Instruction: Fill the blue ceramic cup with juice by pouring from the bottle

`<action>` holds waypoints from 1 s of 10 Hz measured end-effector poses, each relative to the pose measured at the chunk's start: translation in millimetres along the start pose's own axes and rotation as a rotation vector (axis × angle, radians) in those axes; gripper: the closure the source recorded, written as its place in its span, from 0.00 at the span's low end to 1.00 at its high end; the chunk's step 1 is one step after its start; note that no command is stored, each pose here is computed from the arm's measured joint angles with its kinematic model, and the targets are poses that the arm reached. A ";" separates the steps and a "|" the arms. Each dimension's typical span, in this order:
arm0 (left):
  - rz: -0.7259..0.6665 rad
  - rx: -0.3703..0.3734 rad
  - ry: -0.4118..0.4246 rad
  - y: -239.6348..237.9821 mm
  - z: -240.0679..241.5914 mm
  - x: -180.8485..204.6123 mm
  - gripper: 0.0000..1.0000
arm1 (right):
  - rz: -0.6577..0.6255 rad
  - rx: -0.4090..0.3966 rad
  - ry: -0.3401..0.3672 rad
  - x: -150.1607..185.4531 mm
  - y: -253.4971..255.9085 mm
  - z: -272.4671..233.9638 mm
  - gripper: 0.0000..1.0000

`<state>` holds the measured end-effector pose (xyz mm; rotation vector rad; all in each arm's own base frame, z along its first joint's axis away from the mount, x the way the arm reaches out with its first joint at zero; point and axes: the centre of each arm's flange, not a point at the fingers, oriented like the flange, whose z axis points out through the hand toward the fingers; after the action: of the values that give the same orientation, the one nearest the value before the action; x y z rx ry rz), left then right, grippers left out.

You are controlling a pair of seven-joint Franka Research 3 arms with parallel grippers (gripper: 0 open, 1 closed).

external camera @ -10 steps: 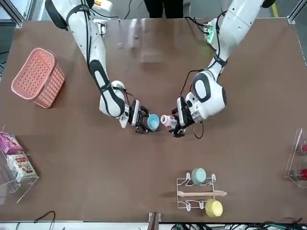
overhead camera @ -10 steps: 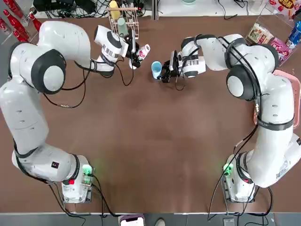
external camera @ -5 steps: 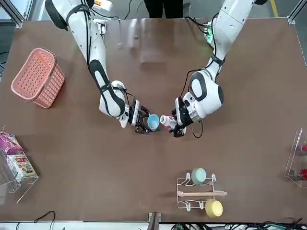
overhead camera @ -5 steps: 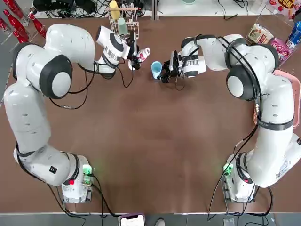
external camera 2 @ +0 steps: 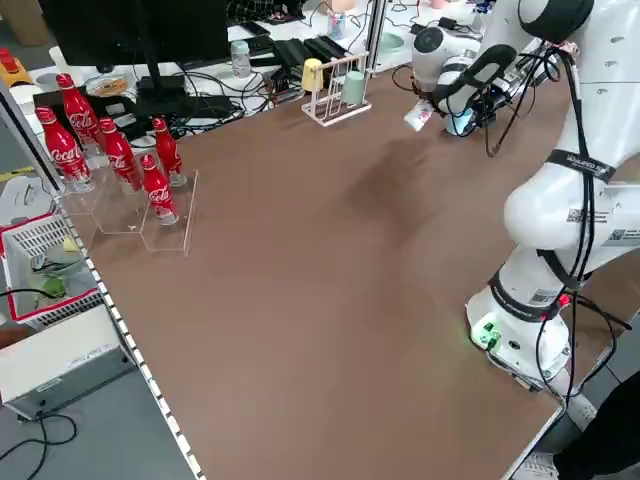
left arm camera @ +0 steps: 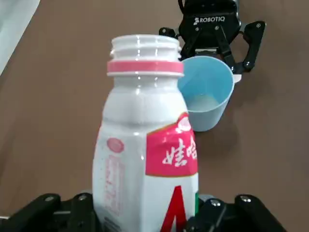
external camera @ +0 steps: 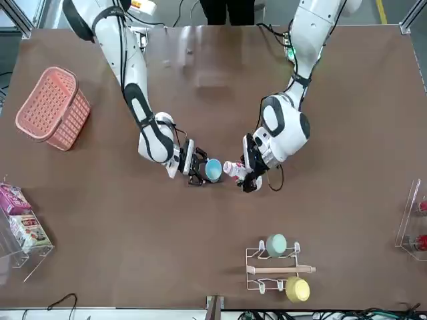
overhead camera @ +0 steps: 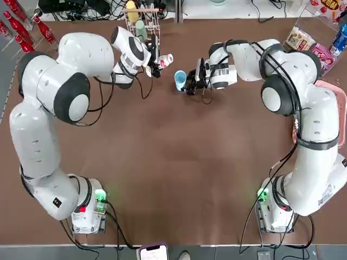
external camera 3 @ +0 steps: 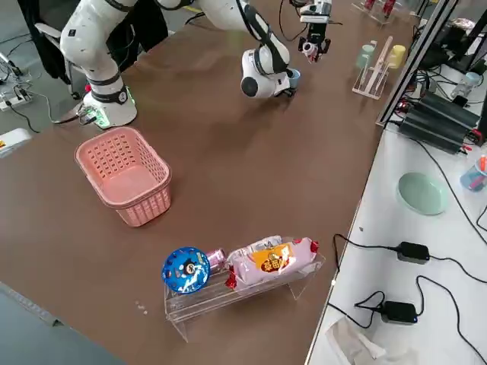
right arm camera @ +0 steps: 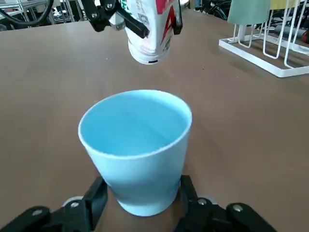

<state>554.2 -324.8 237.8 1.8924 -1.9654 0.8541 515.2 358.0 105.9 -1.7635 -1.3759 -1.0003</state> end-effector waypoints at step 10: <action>0.104 0.028 -0.072 1.5 -5.7 20.4 0.58 | 0.004 -0.002 0.001 -0.7 0.0 -0.2 0.33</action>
<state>549.5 -338.0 253.8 1.8756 -2.1215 0.8560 515.1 357.5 105.4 -1.7669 -1.3708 -1.0006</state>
